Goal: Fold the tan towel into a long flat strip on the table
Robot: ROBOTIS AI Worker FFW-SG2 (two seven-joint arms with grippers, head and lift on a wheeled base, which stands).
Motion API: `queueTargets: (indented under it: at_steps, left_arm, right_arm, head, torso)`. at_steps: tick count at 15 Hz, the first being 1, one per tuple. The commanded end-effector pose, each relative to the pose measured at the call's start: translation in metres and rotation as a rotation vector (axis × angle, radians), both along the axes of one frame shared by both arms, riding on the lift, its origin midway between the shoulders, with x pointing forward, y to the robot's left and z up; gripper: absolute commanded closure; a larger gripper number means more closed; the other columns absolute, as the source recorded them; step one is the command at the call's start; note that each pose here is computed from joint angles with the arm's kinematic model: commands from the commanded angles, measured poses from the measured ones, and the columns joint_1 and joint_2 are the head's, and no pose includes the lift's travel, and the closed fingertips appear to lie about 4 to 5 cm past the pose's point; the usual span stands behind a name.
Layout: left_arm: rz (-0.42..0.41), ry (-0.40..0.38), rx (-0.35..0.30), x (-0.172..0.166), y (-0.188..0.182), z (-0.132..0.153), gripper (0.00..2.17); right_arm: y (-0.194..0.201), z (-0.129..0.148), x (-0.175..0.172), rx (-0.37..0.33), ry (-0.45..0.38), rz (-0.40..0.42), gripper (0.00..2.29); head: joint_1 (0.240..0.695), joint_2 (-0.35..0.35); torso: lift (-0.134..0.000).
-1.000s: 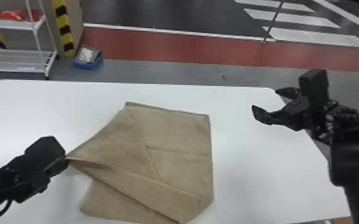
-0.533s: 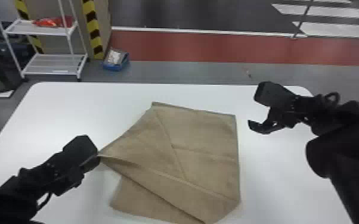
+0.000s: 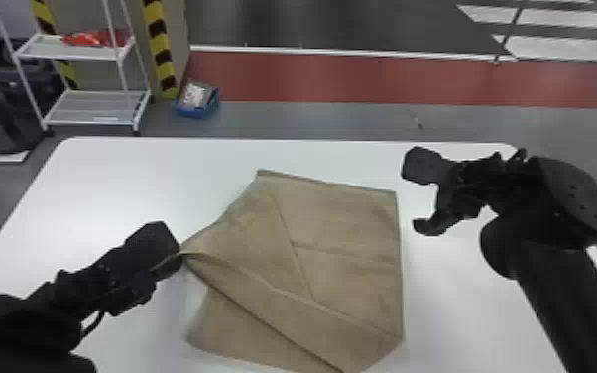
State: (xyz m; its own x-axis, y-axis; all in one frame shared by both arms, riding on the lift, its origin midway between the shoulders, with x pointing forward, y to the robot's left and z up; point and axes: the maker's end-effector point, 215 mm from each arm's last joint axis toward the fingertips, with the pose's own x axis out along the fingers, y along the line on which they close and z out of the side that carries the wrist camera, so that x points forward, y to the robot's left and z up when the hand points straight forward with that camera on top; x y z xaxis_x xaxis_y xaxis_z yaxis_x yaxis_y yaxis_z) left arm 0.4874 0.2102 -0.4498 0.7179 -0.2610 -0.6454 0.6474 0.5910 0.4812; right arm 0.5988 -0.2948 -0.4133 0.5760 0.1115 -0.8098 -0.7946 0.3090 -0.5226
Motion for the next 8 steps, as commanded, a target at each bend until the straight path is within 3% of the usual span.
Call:
queueTargets:
  at_steps: [1, 3, 8]
  left_arm:
    - [-0.027, -0.001, -0.002, 0.007, -0.013, 0.0, 2.13]
    - [-0.041, 0.0, -0.002, 0.01, -0.02, -0.001, 2.13]
    - [-0.133, -0.014, 0.004, 0.03, -0.057, 0.004, 2.13]
  right_arm:
    - [0.004, -0.011, -0.001, 0.017, 0.047, -0.043, 0.19]
    - [0.007, -0.021, 0.003, 0.058, 0.097, -0.086, 0.19]
    - [-0.025, -0.024, 0.01, 0.022, 0.109, -0.171, 0.2]
  head:
    - [0.695, -0.084]
    - [0.695, -0.091]
    - [0.695, -0.116]
  torso:
    - [-0.123]
    - [-0.123]
    - [-0.123]
